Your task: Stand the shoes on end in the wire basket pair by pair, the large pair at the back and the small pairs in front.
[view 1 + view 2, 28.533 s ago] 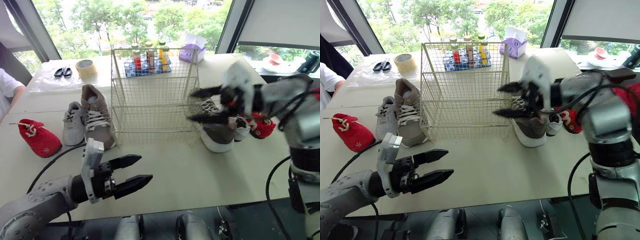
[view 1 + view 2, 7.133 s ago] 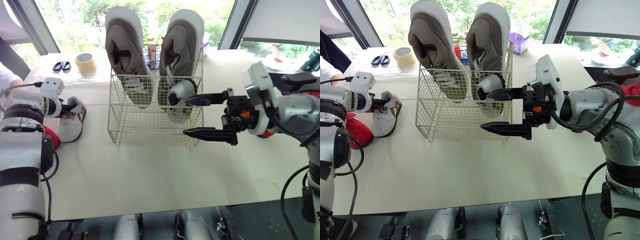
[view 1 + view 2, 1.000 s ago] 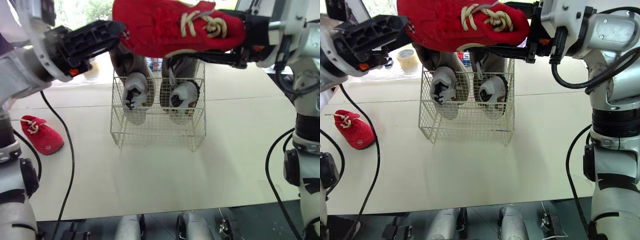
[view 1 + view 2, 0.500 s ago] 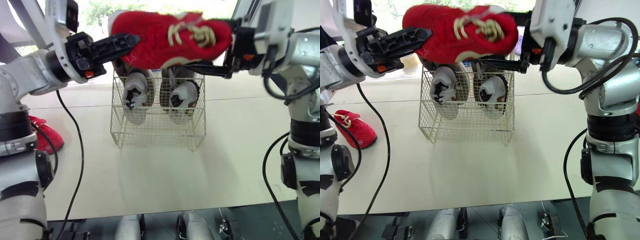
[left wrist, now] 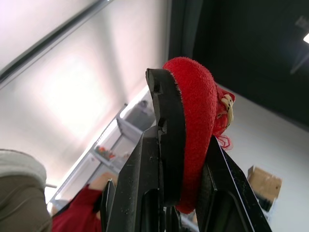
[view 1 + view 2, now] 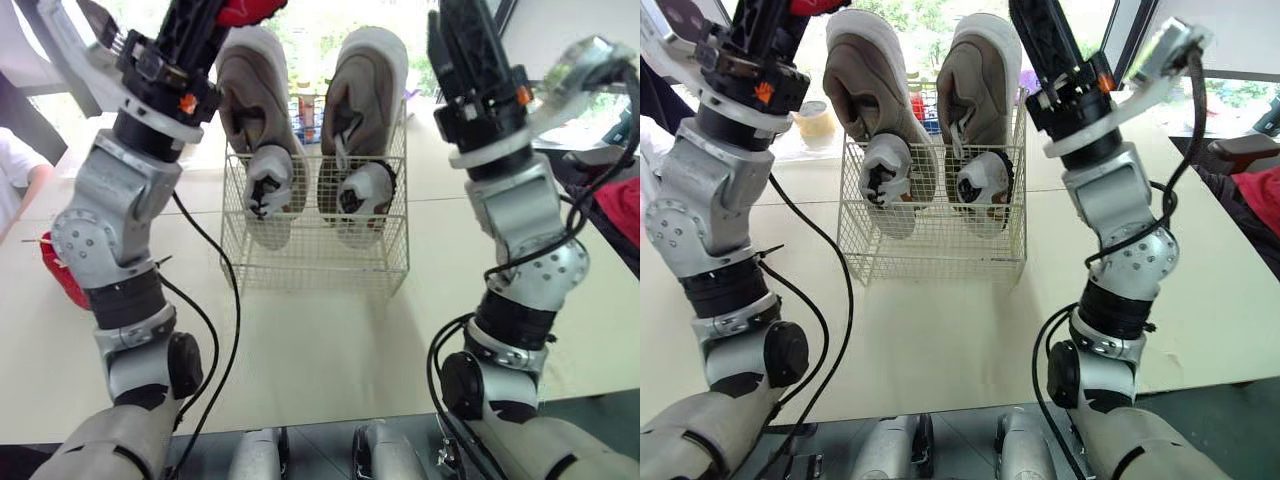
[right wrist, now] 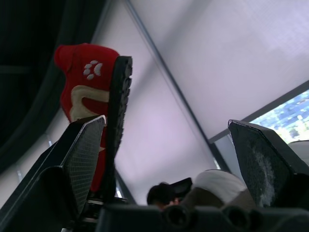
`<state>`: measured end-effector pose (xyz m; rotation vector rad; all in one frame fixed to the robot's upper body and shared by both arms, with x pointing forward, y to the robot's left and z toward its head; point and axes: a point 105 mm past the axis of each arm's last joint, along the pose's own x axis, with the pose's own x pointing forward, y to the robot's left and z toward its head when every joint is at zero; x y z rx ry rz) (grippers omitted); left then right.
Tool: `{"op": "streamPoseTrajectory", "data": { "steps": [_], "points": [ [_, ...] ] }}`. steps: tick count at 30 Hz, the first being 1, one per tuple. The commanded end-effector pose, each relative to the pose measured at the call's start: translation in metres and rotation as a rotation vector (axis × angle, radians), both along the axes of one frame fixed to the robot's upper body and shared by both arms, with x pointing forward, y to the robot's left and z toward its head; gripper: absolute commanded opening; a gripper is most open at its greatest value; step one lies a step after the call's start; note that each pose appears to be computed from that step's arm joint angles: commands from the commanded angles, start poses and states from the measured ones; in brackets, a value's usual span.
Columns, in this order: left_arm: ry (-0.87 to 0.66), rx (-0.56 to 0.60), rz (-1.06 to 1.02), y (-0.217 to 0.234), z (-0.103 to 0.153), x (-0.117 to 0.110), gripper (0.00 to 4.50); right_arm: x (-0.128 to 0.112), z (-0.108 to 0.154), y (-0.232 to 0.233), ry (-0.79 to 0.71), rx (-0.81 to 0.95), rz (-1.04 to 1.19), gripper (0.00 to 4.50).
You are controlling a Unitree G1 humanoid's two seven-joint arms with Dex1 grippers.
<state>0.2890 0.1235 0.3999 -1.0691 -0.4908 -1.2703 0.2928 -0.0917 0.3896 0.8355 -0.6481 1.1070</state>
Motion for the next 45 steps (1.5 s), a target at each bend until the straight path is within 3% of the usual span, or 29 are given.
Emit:
{"op": "streamPoseTrajectory", "data": {
  "steps": [1,6,17,20,24,25,28,32,35,39,45],
  "points": [
    [-0.059,-0.003,-0.017,-0.006,0.004,-0.01,0.21,-0.013,0.016,0.014,-0.06,0.014,0.057,4.42],
    [-0.037,0.077,-0.011,-0.015,-0.012,-0.006,0.21,-0.014,0.021,0.025,-0.087,-0.019,0.051,4.42],
    [-0.017,0.139,-0.012,-0.029,-0.032,-0.003,0.21,-0.022,0.038,0.023,-0.158,-0.012,0.04,4.42],
    [-0.023,0.142,0.002,-0.028,-0.033,-0.002,0.21,-0.024,0.038,0.026,-0.173,-0.031,0.044,3.6],
    [-0.041,0.152,0.019,-0.029,-0.033,-0.003,0.21,-0.026,0.036,0.03,-0.181,-0.05,0.057,1.63],
    [-0.046,0.157,0.023,-0.029,-0.033,-0.003,0.71,-0.026,0.036,0.03,-0.181,-0.049,0.055,1.18],
    [-0.053,0.219,0.054,-0.033,-0.04,-0.005,1.94,-0.026,0.038,0.026,-0.192,-0.046,0.052,1.15],
    [-0.053,0.37,0.162,-0.037,-0.056,-0.007,3.97,-0.025,0.041,0.02,-0.237,-0.112,0.007,1.15],
    [-0.093,0.489,0.27,-0.035,-0.067,-0.016,3.97,-0.025,0.042,0.004,-0.303,-0.237,-0.058,1.15],
    [-0.091,0.652,0.305,-0.027,-0.092,-0.034,3.97,-0.025,0.023,-0.03,-0.374,-0.602,-0.111,1.15],
    [0.027,0.694,0.431,-0.012,-0.124,-0.037,3.97,-0.03,-0.018,-0.033,-0.362,-0.901,-0.004,1.15]
  ]
}}
